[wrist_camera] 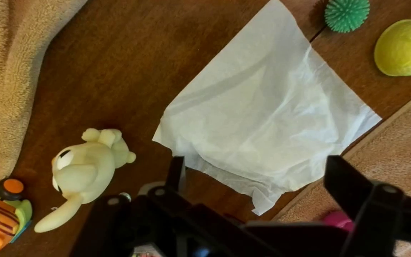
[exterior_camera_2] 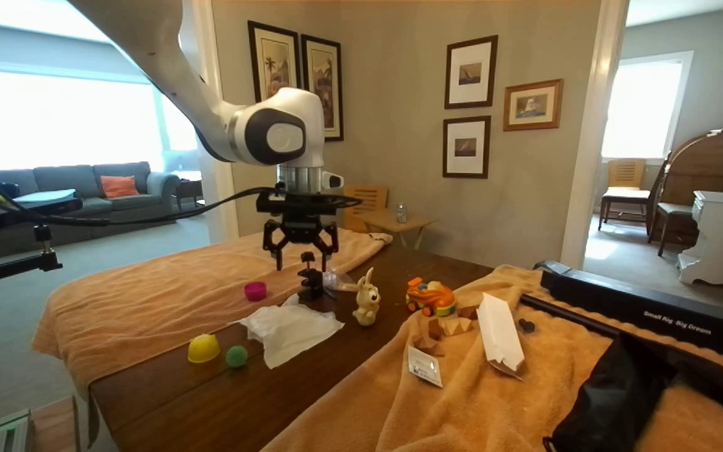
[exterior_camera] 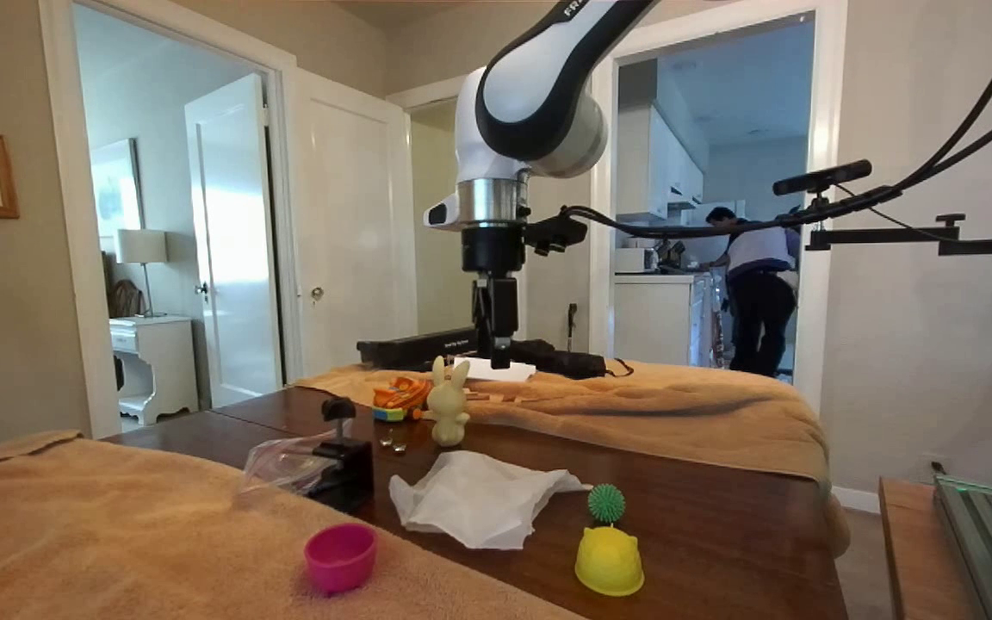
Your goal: Turn the black object to the left slightly
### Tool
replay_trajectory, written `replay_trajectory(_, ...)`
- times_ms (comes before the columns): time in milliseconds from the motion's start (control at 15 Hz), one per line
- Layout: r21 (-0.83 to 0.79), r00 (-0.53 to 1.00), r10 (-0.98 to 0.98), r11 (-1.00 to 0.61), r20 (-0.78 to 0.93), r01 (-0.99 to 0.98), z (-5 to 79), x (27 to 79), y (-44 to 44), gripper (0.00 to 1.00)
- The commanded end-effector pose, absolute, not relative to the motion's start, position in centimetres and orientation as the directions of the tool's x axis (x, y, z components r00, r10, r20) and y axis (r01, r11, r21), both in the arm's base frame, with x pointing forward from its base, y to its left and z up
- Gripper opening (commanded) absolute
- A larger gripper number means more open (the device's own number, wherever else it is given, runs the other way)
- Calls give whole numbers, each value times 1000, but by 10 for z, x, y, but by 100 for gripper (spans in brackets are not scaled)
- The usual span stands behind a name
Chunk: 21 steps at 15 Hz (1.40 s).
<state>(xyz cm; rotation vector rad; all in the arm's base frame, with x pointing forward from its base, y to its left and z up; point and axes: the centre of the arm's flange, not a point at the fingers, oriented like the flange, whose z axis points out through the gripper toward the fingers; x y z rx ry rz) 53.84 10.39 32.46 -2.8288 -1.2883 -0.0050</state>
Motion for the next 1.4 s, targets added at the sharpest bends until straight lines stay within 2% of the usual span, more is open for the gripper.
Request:
replay_trajectory(0, -29, 657, 754, -656, 17, 754, 325, 538, 104, 100)
replay_trajectory(267, 6, 712, 696, -715, 87, 699, 318, 552, 119, 100)
replay_trajectory(733, -6, 676, 723, -682, 143, 731, 300, 574, 180, 100)
replay_trajectory(1333, -4, 899, 405, -912, 165, 411, 306, 630, 205, 100)
